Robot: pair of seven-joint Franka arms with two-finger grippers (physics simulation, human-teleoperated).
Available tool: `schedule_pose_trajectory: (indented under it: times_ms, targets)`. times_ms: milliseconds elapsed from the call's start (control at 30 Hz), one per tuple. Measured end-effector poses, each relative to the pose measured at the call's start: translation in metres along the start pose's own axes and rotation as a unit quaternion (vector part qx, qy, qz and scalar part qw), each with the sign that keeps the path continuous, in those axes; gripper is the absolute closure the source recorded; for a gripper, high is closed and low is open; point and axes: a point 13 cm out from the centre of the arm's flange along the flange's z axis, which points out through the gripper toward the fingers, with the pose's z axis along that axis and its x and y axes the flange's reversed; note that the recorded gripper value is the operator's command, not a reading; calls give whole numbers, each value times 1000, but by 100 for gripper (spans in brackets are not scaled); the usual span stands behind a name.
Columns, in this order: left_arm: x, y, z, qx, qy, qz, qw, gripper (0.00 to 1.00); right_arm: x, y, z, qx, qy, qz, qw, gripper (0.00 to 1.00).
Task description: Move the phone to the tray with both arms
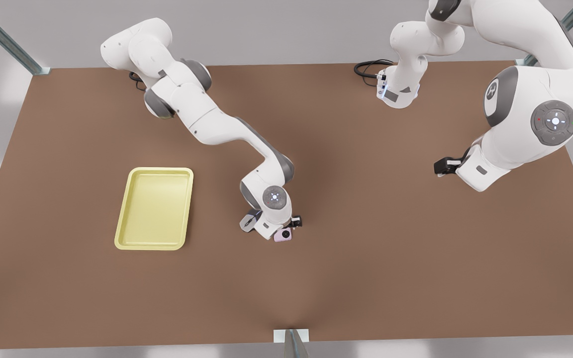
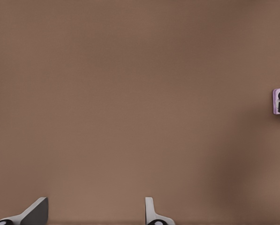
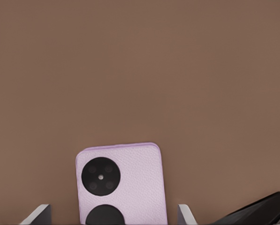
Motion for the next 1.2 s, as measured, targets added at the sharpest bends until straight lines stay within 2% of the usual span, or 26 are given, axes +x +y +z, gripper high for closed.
schedule_pose_trajectory:
  times_ms: [767,833,1000,1200]
  targets:
    - [-5,0,5,1,1,-3,1000,0,0,3,24,-10,-18,-45,999,0]
    - [-5,0,5,1,1,-3,1000,0,0,3,23,-10,-18,-47,999,2]
    - [-4,0,6,1,2,-3,1000,0,0,3,25,-10,-18,-51,998,14]
    - [-4,-1,6,1,2,-3,1000,0,-1,3,22,-11,-19,-55,998,21]
